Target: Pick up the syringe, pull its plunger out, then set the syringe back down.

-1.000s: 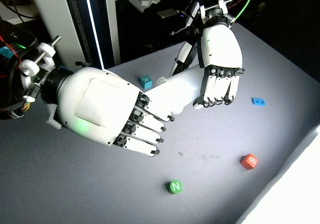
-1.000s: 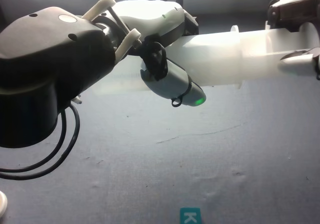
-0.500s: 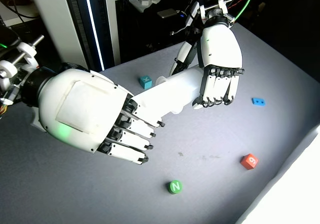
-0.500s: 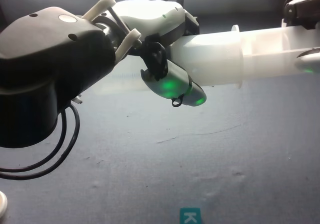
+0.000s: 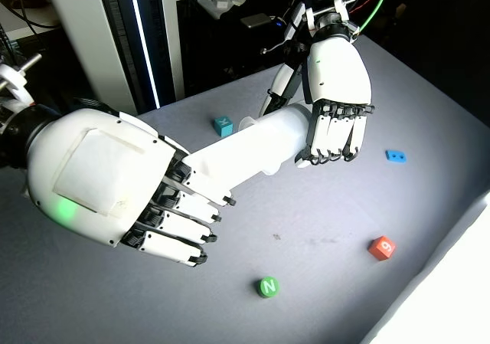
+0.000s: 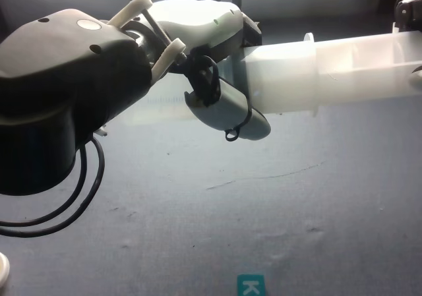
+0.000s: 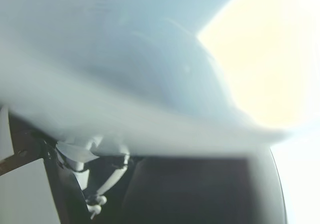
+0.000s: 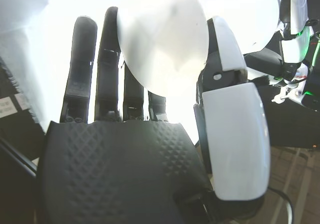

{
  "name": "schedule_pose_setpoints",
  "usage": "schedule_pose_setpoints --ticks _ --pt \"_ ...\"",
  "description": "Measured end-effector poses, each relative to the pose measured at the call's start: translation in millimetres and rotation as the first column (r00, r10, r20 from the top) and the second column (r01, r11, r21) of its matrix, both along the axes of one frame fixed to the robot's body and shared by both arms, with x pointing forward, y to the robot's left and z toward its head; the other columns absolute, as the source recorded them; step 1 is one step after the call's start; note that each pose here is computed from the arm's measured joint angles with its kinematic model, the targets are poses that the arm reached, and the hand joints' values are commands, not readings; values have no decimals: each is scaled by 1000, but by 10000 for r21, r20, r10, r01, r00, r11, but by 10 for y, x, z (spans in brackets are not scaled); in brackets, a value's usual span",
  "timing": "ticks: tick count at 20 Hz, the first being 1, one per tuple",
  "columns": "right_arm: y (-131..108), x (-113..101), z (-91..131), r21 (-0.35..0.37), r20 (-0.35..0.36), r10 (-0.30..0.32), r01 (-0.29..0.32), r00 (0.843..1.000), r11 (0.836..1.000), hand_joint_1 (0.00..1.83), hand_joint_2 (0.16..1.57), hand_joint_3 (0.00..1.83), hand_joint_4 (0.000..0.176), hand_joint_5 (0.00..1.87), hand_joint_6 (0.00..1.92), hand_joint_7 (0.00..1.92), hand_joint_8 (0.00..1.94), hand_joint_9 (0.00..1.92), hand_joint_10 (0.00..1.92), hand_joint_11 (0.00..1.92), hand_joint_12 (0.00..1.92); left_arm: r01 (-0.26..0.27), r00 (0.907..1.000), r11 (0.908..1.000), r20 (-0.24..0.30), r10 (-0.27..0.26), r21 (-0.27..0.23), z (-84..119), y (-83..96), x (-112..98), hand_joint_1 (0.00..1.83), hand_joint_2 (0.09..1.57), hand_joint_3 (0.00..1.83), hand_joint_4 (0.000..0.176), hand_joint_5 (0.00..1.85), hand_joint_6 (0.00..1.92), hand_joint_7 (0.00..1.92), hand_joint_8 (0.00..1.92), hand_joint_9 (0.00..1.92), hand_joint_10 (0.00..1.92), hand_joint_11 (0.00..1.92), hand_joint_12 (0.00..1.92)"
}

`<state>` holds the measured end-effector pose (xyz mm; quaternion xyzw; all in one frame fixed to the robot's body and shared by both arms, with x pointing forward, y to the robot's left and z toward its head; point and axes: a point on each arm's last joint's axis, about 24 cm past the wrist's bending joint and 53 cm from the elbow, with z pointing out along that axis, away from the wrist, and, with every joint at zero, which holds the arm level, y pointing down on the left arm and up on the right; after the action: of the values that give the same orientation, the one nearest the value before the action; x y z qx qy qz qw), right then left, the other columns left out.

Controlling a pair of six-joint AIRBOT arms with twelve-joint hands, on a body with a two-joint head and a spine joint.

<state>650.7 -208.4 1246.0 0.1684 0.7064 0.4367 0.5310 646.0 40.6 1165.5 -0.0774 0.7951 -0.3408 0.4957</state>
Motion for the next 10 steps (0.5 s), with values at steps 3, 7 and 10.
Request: schedule_pose_setpoints --ticks 3,7,10 --pt "-27 2 3 9 -18 -65 65 10000 10000 1122 1288 1 0 630 1467 710 1510 528 1382 278 1655 -49 10000 10000 17 49 16 2 11 6 1240 1202 0 0 882 983 782 1511 680 1330 422 1441" --pt "-52 3 10 2 -4 -116 116 9999 9999 1126 1289 0 0 614 1478 728 1499 544 1401 306 1647 -86 10000 10000 23 85 25 3 14 3 1213 1203 0 0 875 1003 784 1498 685 1267 395 1451" --pt "-59 4 12 14 -9 -135 135 9999 9999 1117 1294 1 1 614 1498 708 1508 521 1426 282 1689 -101 9999 9999 41 101 47 4 19 6 1212 1215 0 0 867 1004 750 1570 661 1324 405 1446"
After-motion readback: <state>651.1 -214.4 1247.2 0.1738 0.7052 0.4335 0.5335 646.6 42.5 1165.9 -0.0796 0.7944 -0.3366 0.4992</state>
